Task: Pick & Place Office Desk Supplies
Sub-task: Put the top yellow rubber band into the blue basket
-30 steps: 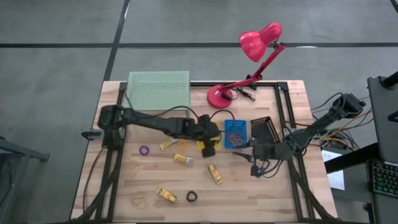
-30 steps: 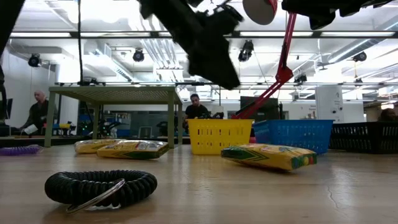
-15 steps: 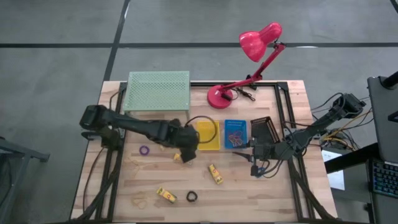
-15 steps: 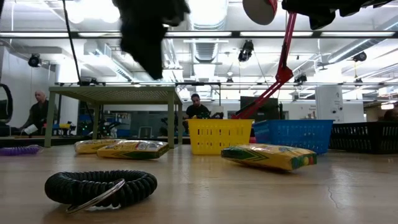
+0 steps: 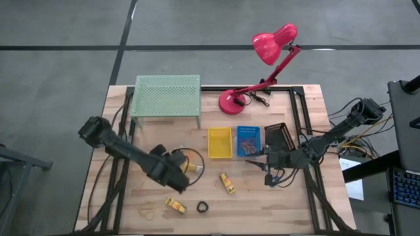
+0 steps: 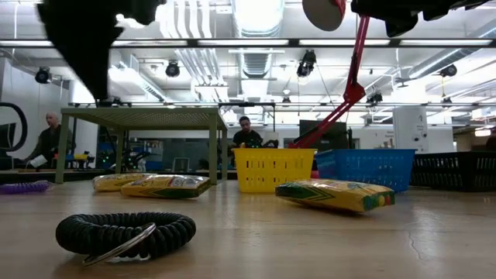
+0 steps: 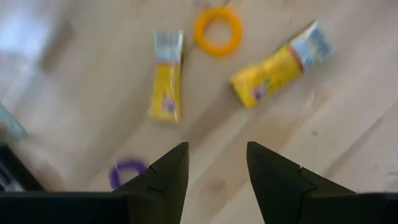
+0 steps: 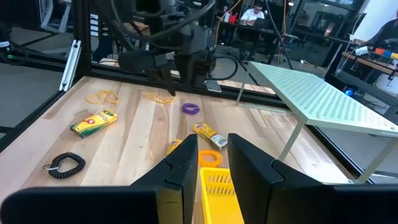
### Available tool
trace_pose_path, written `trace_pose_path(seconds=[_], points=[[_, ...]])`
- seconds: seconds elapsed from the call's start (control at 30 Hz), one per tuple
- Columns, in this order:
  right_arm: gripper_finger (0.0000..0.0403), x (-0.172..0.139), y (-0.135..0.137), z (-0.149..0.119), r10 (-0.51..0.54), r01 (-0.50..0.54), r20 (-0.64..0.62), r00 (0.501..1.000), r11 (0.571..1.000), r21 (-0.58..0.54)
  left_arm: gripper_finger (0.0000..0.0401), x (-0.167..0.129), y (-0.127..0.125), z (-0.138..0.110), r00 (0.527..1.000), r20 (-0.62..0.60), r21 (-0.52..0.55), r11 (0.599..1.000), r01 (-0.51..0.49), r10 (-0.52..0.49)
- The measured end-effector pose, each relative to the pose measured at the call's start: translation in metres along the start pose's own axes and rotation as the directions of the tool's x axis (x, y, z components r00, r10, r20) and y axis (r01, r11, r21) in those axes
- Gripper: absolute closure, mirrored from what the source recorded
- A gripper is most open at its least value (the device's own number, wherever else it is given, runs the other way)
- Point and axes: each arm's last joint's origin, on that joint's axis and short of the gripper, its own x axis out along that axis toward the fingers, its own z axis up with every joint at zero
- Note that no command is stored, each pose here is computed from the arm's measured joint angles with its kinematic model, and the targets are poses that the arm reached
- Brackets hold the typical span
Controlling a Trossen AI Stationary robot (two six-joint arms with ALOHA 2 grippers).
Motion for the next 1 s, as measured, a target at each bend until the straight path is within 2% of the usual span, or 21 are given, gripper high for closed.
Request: trace_pose_path(seconds=[0.13, 0.2, 0.27, 0.33, 0.4, 0.53, 0.63, 0.83, 1.0], points=[[0.0314, 0.0, 0.0, 0.0, 0.0, 0.0, 0.0, 1.0, 1.0, 0.0, 0.0238, 0.002, 0.002, -0.01, 0.976, -0.214, -0.057, 0.998, 0.022, -0.034], [0.0314, 0.0, 0.0, 0.0, 0.0, 0.0, 0.0, 1.0, 1.0, 0.0, 0.0238, 0.002, 0.006, -0.014, 0.948, -0.319, -0.053, 0.999, 0.002, -0.019], [0.0316, 0.0, 0.0, 0.0, 0.0, 0.0, 0.0, 1.0, 1.0, 0.0, 0.0238, 0.001, 0.009, -0.019, 0.929, -0.371, -0.043, 0.999, -0.029, 0.011], [0.0319, 0.0, 0.0, 0.0, 0.0, 0.0, 0.0, 1.0, 1.0, 0.0, 0.0238, -0.002, 0.013, -0.025, 0.922, -0.382, -0.063, 0.993, -0.096, 0.065], [0.0322, 0.0, 0.0, 0.0, 0.0, 0.0, 0.0, 1.0, 1.0, 0.0, 0.0238, -0.005, 0.019, -0.031, 0.92, -0.378, -0.126, 0.978, -0.164, 0.105], [0.0328, 0.0, 0.0, 0.0, 0.0, 0.0, 0.0, 1.0, 1.0, 0.0, 0.0238, -0.003, 0.028, -0.044, 0.927, -0.358, -0.205, 0.959, -0.194, 0.111], [0.0331, 0.0, 0.0, 0.0, 0.0, 0.0, 0.0, 1.0, 1.0, 0.0, 0.0238, 0.002, 0.035, -0.056, 0.927, -0.369, -0.268, 0.948, -0.174, 0.066], [0.033, 0.0, 0.0, 0.0, 0.0, 0.0, 0.0, 1.0, 1.0, 0.0, 0.0238, 0.024, 0.053, -0.075, 0.898, -0.436, -0.367, 0.922, -0.121, -0.055], [0.0323, 0.0, 0.0, 0.0, 0.0, 0.0, 0.0, 1.0, 1.0, 0.0, 0.0238, 0.045, 0.066, -0.087, 0.88, -0.465, -0.418, 0.9, -0.123, -0.096]])
